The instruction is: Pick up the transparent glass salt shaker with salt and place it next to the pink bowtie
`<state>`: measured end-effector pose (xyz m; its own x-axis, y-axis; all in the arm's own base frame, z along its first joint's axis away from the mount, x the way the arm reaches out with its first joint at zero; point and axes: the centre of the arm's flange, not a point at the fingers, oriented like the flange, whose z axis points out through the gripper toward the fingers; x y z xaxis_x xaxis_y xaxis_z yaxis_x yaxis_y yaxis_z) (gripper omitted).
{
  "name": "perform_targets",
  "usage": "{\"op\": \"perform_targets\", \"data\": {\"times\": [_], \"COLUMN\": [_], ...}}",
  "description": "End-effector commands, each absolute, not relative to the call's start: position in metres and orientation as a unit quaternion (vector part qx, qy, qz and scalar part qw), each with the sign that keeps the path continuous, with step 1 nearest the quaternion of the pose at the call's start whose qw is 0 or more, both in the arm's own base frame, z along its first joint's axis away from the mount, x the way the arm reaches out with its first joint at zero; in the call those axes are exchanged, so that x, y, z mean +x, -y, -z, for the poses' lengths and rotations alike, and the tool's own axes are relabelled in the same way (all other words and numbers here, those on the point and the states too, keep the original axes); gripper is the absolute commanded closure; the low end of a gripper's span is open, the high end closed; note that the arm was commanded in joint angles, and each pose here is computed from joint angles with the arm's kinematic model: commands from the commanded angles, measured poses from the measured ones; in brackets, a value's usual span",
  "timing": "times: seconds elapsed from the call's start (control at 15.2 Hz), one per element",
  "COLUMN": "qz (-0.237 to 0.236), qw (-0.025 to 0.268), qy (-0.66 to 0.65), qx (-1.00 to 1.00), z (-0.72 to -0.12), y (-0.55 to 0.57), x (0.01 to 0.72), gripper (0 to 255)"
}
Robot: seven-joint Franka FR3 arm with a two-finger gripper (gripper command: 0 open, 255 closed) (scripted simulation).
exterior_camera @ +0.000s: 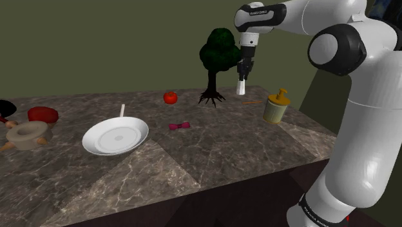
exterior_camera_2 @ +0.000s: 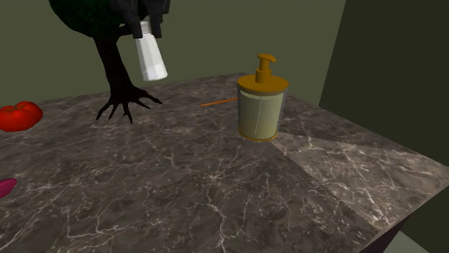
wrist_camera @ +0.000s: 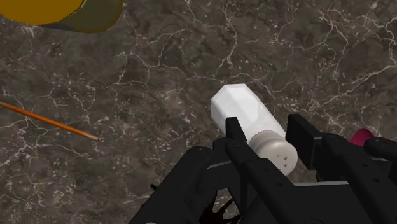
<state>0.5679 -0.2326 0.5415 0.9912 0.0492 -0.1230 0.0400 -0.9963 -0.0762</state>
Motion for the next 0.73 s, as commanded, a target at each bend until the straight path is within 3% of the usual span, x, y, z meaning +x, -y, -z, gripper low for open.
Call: {"op": "perform_targets", "data": {"times": [0.0, 0.66], "qz": [-0.062, -0.062], "qw": [0.036, 0.036], "qy": [0.022, 0.022], "qx": [-0.997, -0.997], "z": [-0.543, -0.544], "y": [0.205, 0.077], "x": [0.573, 0.602], "gripper": [255, 255]}}
